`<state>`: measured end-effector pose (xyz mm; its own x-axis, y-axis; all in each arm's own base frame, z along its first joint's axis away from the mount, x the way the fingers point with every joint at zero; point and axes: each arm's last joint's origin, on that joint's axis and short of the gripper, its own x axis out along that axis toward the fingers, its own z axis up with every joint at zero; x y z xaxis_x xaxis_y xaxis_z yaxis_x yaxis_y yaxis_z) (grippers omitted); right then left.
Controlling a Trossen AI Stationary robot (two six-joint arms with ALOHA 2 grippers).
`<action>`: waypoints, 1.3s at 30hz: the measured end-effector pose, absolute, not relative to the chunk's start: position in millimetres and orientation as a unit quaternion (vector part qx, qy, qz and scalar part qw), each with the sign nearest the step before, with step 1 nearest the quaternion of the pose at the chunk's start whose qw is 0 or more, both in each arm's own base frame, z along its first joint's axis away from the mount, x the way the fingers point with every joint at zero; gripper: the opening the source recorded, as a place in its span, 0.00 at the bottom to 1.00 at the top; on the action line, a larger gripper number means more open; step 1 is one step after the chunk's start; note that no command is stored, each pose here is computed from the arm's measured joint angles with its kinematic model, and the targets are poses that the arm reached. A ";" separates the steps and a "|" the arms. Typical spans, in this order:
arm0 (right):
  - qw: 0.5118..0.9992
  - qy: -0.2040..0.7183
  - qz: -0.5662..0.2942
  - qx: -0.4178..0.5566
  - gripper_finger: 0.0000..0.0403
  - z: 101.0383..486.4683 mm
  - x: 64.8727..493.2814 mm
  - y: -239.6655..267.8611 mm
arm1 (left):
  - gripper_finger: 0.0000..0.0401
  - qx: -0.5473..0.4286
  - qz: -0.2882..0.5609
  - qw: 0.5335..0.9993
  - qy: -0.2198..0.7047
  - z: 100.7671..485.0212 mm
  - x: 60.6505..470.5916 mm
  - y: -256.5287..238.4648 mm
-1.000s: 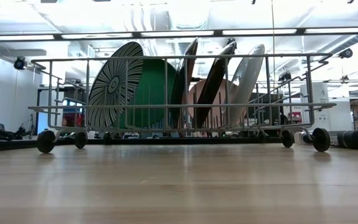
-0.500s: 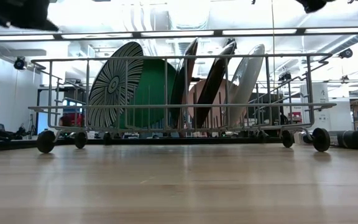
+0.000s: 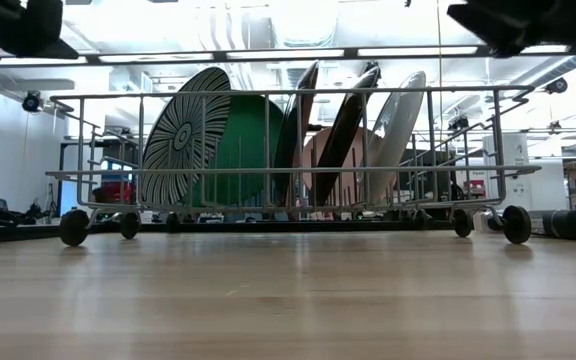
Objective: Sort dishes
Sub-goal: Return to Home Position
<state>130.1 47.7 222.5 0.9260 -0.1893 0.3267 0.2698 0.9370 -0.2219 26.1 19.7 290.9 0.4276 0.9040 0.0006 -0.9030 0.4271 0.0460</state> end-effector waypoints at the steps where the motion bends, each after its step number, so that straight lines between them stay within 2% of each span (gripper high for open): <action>1: 0.973 -0.151 -0.115 -0.133 0.66 220.7 131.4 45.9 | 0.00 0.016 0.535 0.845 0.010 290.8 24.7 20.3; 6: 0.971 -0.147 -0.103 -0.160 0.64 209.2 135.5 37.2 | 0.00 0.002 0.535 0.845 0.001 290.5 20.3 22.4; 13: 0.950 -0.219 -0.133 -0.178 0.55 212.7 121.1 30.8 | 0.00 -0.007 0.528 0.849 0.001 290.4 20.2 22.5; 16: 0.952 -0.195 -0.152 -0.181 0.52 209.6 122.5 29.9 | 0.00 0.003 0.528 0.849 0.007 290.4 20.4 22.3; 23: 0.974 -0.164 -0.141 -0.072 0.50 201.0 126.1 30.2 | 0.00 0.003 0.528 0.849 0.008 290.3 20.4 22.3; 27: 0.971 -0.127 -0.164 -0.119 0.51 196.2 127.4 29.8 | 0.00 0.003 0.528 0.849 0.008 290.3 20.4 22.3; 36: 0.978 -0.177 -0.104 -0.039 0.55 210.7 125.3 31.2 | 0.00 0.004 0.528 0.849 0.008 290.3 20.7 22.2; 39: 0.984 -0.164 -0.028 -0.062 0.56 207.7 123.4 31.2 | 0.00 0.004 0.528 0.849 0.008 290.3 20.7 22.2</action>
<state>123.4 31.2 207.7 0.9448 -0.0349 0.3258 0.0756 0.9907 -0.1130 20.7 22.2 290.3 0.4429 0.8965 -0.0095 -0.8964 0.4430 0.0163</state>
